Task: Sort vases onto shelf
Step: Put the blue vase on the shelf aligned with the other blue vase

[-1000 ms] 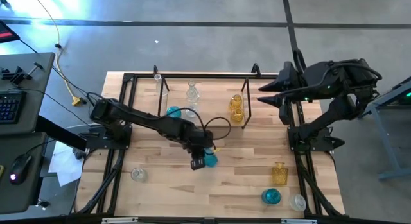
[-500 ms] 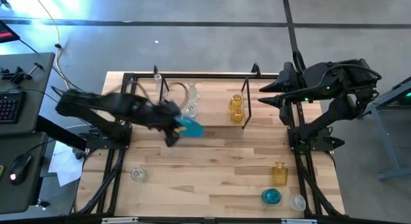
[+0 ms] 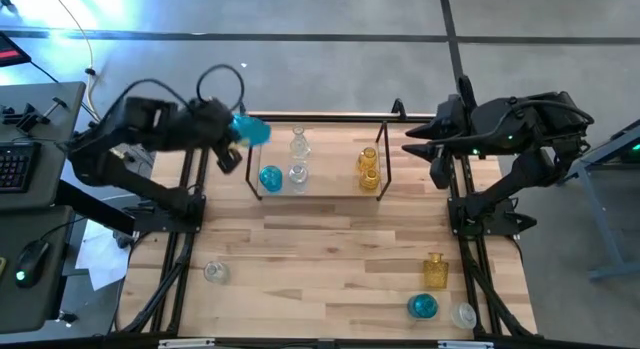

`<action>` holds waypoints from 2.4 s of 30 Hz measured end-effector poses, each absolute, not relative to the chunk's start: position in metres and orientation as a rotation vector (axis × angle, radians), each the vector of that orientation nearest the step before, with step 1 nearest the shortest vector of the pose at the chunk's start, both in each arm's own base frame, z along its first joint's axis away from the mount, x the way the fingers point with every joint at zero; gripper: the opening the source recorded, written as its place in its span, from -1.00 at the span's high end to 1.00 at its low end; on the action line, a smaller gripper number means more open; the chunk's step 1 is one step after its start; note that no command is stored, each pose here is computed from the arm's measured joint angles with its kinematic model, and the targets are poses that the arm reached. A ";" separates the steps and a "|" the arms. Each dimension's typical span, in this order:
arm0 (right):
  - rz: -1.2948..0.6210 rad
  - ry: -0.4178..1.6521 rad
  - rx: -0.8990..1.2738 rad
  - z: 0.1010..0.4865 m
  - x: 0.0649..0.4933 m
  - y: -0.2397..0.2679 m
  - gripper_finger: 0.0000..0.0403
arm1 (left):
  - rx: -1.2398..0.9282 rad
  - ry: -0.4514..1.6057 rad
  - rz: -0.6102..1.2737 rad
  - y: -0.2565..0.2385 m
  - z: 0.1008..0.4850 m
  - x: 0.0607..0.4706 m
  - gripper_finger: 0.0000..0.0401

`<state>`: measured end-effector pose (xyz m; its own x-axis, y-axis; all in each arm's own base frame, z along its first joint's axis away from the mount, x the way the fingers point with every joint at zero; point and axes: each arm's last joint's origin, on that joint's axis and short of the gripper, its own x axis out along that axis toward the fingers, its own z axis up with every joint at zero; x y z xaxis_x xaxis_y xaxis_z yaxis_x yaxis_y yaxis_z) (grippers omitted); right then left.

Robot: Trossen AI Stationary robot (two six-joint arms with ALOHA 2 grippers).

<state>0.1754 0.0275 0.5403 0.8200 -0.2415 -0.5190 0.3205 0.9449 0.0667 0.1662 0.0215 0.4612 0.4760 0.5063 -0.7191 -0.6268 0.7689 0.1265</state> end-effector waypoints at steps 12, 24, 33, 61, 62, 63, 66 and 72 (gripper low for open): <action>-0.372 0.563 0.199 0.534 0.184 0.028 0.33 | -0.204 1.081 0.579 0.088 0.438 0.187 0.82; -0.390 0.649 0.179 0.521 0.205 0.033 0.33 | -0.200 1.196 0.490 0.128 0.409 0.223 0.82; -0.400 0.629 0.155 0.525 0.198 0.031 0.33 | -0.210 1.257 0.434 0.135 0.395 0.237 0.82; -0.392 0.626 0.123 0.526 0.194 0.030 0.33 | 0.047 1.456 0.201 0.148 0.364 0.263 0.82; -0.392 0.626 0.123 0.526 0.194 0.030 0.33 | 0.062 1.458 0.187 0.148 0.364 0.263 0.82; -0.392 0.626 0.123 0.526 0.194 0.030 0.33 | 0.077 1.460 0.174 0.148 0.364 0.263 0.82; -0.392 0.626 0.123 0.526 0.194 0.030 0.33 | 0.125 1.462 0.114 0.146 0.364 0.264 0.82; -0.395 0.625 0.131 0.526 0.195 0.030 0.33 | 0.216 1.455 -0.005 0.145 0.364 0.265 0.82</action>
<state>0.1945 0.0301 0.5260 0.7396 -0.3197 -0.5923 0.3977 0.9175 0.0013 0.2650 0.1446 0.3635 0.1191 0.1275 -0.9847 0.1346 0.9805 0.1433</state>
